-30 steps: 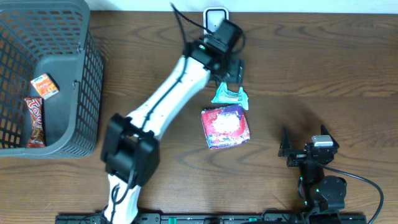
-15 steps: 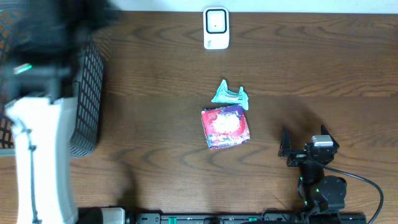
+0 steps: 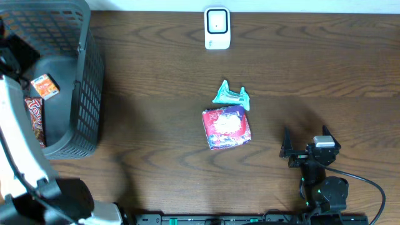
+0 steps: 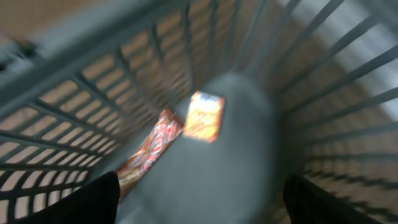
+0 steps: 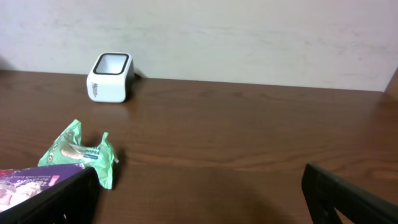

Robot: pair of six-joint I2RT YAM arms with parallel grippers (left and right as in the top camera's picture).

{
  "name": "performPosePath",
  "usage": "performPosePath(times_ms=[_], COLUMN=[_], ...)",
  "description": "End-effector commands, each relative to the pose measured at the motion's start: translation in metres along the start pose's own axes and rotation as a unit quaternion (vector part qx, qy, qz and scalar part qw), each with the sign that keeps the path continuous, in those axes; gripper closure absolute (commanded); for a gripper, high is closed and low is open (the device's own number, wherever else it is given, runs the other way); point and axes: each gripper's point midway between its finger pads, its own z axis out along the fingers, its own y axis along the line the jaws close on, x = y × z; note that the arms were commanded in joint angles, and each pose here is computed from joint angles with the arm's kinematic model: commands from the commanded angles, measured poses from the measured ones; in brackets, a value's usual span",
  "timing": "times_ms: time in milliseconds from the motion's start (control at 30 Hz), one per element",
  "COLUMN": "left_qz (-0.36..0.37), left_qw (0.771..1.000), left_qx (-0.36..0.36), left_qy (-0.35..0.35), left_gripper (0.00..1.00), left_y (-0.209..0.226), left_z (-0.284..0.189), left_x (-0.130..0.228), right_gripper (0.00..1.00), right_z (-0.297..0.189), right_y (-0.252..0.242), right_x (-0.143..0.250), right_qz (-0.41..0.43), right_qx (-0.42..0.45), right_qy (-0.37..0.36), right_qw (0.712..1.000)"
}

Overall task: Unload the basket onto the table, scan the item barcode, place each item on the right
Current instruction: 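Reach the left gripper into the basket and grasp the red TOP bar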

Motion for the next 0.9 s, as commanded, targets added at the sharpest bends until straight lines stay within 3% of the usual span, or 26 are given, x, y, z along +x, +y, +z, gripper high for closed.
performPosePath(times_ms=[0,267,533,867], left_qz=[0.098,0.125,0.265,0.299], left_qw=[0.993,0.985,0.952,0.941], left_qx=[-0.026,-0.055,-0.05,-0.044], left_qy=[0.054,0.108,0.143,0.15], left_gripper=[0.21,0.22,0.21,0.23], left_y=[0.013,0.041,0.061,0.061], left_z=[0.03,0.095,0.123,0.155], left_x=[0.026,0.075,0.11,0.13], right_gripper=[0.01,0.01,0.01,0.01], right_z=[0.0,0.0,0.0,0.0], right_y=[0.001,0.001,0.001,0.001], right_x=[0.002,0.002,0.002,0.002], right_qz=[-0.004,-0.004,-0.004,-0.004], right_qx=[-0.002,-0.002,-0.002,-0.002], right_qy=[0.001,0.001,0.001,0.001], right_qw=[1.0,1.0,1.0,1.0])
